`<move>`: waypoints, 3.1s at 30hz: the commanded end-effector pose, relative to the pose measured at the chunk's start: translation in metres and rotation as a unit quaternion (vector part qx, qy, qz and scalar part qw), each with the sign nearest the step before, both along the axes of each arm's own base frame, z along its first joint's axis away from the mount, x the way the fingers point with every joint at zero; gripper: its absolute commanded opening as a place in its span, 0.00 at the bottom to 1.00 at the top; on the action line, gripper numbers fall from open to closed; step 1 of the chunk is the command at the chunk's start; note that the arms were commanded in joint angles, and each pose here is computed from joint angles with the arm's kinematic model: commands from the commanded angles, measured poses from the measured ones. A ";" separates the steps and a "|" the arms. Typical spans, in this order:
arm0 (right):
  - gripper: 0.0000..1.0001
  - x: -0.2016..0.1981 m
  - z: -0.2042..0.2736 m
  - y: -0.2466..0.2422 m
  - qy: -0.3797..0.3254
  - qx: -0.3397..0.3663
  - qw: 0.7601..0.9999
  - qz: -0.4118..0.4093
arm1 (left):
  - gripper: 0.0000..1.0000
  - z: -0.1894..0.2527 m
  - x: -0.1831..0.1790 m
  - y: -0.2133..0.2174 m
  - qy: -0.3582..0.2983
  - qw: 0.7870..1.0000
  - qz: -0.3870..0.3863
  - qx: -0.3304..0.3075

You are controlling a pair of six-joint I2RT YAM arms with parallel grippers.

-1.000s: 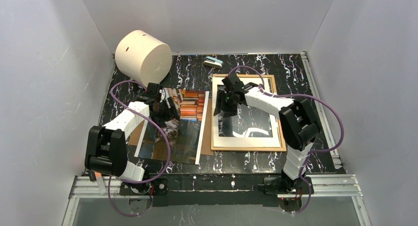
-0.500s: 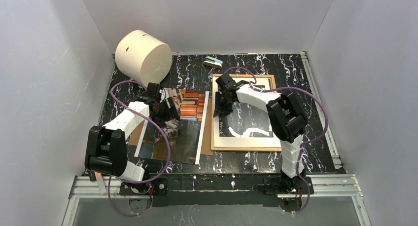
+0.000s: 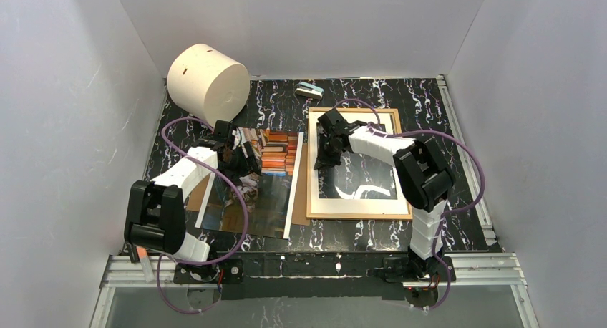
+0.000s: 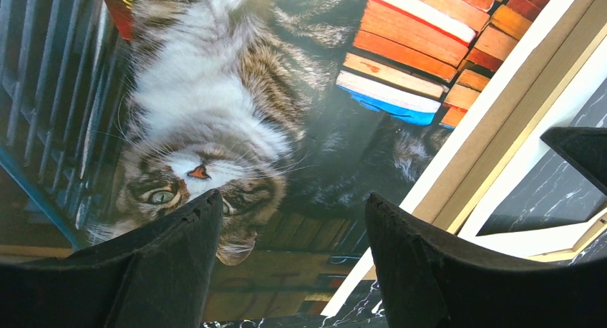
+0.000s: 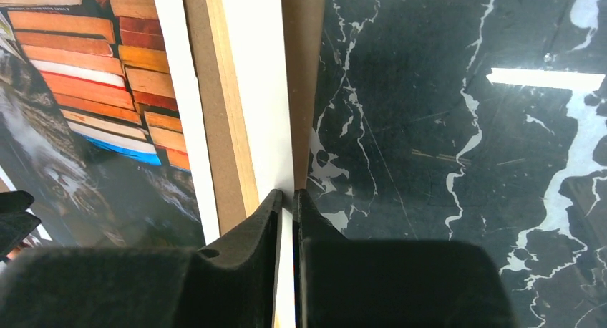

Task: Put the photo into the frame
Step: Place the photo frame item in the photo frame, then adjust the photo frame item on the photo frame.

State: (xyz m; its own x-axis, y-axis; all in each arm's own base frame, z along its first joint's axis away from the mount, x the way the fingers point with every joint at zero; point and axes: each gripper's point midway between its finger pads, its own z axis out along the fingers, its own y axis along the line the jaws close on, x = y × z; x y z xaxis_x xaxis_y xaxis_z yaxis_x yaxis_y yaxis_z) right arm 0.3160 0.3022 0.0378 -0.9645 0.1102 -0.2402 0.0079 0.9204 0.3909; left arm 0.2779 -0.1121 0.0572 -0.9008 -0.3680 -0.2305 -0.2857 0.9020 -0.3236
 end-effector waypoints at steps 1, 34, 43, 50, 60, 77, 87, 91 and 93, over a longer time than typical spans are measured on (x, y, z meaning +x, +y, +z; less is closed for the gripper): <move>0.14 -0.003 0.000 -0.016 -0.001 -0.015 0.999 -0.031 | 0.71 0.006 0.003 -0.002 -0.007 1.000 -0.005 -0.004; 0.21 0.014 -0.013 -0.018 -0.022 -0.009 1.000 -0.011 | 0.70 0.008 0.002 0.000 -0.005 1.000 -0.007 0.002; 0.42 0.022 0.003 -0.012 -0.057 0.013 0.998 0.005 | 0.70 0.007 0.002 0.001 -0.004 1.000 -0.004 0.002; 0.55 0.010 0.039 -0.033 -0.082 0.010 0.996 -0.026 | 0.71 0.015 0.005 -0.007 -0.011 1.000 -0.007 -0.020; 0.60 -0.021 0.038 -0.157 -0.060 -0.047 0.984 -0.158 | 0.77 0.046 0.011 -0.063 -0.069 0.990 -0.071 -0.095; 0.37 -0.013 0.004 -0.281 -0.002 -0.108 0.947 -0.302 | 0.77 0.007 0.001 -0.168 -0.038 0.975 -0.180 -0.126; 0.32 -0.014 -0.012 -0.274 0.015 -0.097 0.955 -0.279 | 0.75 -0.009 -0.001 -0.178 -0.028 0.975 -0.194 -0.106; 0.32 -0.009 -0.007 -0.265 0.005 -0.071 0.961 -0.268 | 0.75 -0.012 -0.002 -0.174 -0.027 0.976 -0.191 -0.098; 0.32 -0.009 -0.003 -0.265 0.001 -0.071 0.961 -0.267 | 0.75 -0.013 -0.002 -0.173 -0.026 0.977 -0.189 -0.095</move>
